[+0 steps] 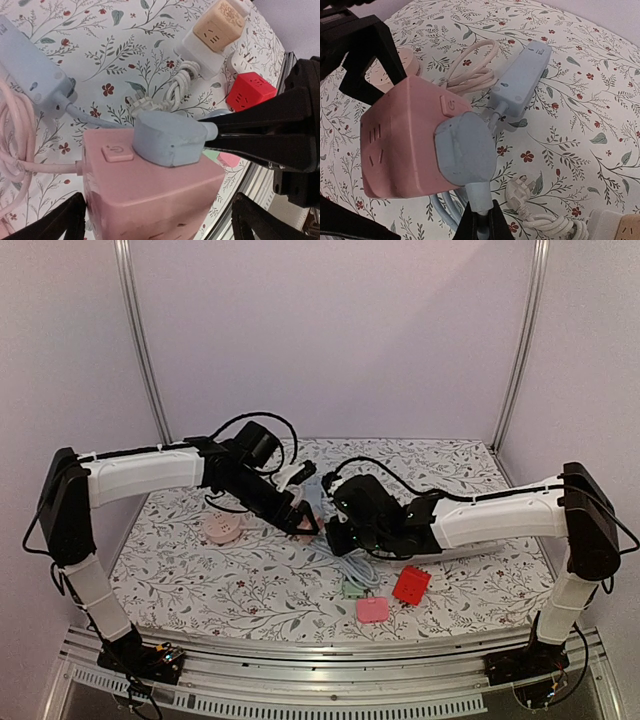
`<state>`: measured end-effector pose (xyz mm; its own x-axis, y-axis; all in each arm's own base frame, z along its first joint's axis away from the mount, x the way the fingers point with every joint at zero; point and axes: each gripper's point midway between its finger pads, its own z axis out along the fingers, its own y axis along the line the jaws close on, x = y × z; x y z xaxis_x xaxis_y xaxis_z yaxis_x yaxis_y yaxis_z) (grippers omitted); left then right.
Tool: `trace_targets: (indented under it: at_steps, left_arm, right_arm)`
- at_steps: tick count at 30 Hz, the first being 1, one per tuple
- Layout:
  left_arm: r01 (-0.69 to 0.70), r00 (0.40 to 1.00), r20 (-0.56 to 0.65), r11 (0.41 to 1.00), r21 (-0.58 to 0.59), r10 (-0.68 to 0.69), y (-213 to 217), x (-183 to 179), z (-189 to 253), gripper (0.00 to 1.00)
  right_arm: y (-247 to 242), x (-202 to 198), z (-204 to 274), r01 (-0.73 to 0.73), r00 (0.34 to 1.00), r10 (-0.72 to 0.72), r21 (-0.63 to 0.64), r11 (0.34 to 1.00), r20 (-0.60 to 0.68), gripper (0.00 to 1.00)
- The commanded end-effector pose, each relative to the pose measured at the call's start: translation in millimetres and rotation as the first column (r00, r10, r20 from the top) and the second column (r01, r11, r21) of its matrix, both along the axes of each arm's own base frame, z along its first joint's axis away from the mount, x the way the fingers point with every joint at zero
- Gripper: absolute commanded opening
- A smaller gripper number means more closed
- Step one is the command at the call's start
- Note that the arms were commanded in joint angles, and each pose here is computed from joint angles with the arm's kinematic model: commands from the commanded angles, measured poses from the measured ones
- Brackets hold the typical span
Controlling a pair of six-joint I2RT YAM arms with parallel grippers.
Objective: Pull the plug off the socket
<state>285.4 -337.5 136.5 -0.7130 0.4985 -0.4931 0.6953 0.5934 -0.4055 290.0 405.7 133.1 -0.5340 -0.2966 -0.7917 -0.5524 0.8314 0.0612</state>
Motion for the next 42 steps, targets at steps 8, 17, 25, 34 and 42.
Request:
trace_targets:
  at_steps: [8,17,25,34,42]
  left_arm:
    - [-0.018,0.998,0.063,0.995,0.097,0.012,1.5,2.7,-8.3,0.93]
    - [-0.026,0.996,0.088,0.99,0.139,0.013,3.6,3.9,-12.6,0.88]
    - [0.008,0.997,0.072,0.993,0.114,-0.017,-2.5,-2.3,-10.1,0.83]
    - [0.017,0.997,0.07,0.993,0.121,-0.026,-3.7,-4.1,-11.9,0.71]
    - [0.026,0.997,0.07,0.993,0.115,-0.034,-4.7,-5.8,-10.4,0.6]
  right_arm:
    - [26.3,11.2,39.9,0.005,0.999,-0.01,0.161,0.987,0.031,0.0]
    - [33.5,7.4,44.3,-0.032,0.999,0.028,0.183,0.983,0.022,0.0]
    - [37.8,4.5,42.9,-0.054,0.999,0.053,0.192,0.98,0.012,0.0]
    - [40.0,3.2,47.2,-0.059,0.998,0.058,0.211,0.976,0.009,0.0]
    - [36.4,4.9,46.4,-0.043,0.999,0.042,0.21,0.977,0.009,0.0]
